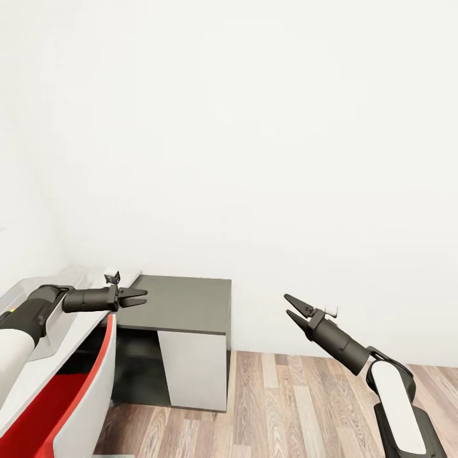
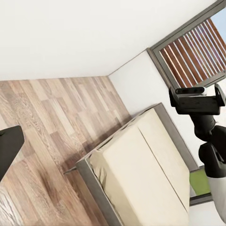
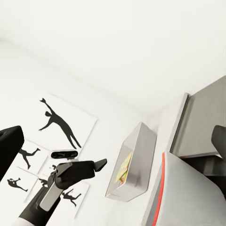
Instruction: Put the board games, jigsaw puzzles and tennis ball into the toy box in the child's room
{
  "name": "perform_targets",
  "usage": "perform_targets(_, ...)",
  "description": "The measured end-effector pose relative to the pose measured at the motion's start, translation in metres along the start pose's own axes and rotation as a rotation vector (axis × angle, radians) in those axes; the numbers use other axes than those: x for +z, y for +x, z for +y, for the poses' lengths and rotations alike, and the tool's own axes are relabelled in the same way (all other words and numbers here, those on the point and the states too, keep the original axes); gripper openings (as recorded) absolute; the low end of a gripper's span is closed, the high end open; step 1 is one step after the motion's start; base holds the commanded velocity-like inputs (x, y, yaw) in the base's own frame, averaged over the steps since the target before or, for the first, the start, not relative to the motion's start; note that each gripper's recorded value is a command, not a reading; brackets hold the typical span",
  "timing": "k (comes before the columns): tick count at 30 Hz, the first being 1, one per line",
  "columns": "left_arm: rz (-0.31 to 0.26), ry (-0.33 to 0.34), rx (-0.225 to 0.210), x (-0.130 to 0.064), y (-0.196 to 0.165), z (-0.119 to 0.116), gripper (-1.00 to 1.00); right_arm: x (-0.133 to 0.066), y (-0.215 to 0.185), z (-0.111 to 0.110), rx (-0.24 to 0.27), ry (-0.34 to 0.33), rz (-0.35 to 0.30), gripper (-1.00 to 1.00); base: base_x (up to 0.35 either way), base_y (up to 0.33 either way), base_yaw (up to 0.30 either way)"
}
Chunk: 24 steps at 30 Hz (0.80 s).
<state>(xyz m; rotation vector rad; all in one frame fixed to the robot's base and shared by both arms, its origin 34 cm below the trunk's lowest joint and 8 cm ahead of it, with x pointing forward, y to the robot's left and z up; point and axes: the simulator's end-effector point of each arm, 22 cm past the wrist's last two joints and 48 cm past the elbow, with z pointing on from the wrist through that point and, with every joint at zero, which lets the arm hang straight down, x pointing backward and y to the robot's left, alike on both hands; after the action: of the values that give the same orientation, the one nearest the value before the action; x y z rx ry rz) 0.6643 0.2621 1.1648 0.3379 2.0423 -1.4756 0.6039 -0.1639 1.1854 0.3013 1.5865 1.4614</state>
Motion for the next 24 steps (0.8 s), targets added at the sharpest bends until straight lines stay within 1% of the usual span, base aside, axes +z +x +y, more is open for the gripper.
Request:
perform_targets(6,0.000,0.000,0.000,0.0000,0.0000,0.0000,1.00,0.0006,0.0007,0.0005,0.001,-0.001,0.000,1.00,-0.013,0.000,0.000)
perform_targets(12,0.001,-0.001,0.000,0.0003,0.0001,0.0006,1.00,0.0017,0.0009,0.0008,0.005,-0.004,-0.003,1.00,-0.219,0.020,0.000)
perform_targets(14,0.002,-0.001,-0.001,0.0004,0.0004,0.0010,1.00,0.0014,0.0009,0.0004,0.005,-0.003,-0.003,1.00,-0.103,0.009,0.000)
perform_targets(24,0.005,-0.001,-0.008,0.0021,0.0022,0.0045,1.00,0.0016,0.0019,-0.0038,0.007,0.005,0.001,1.00,-0.018,0.002,0.000)
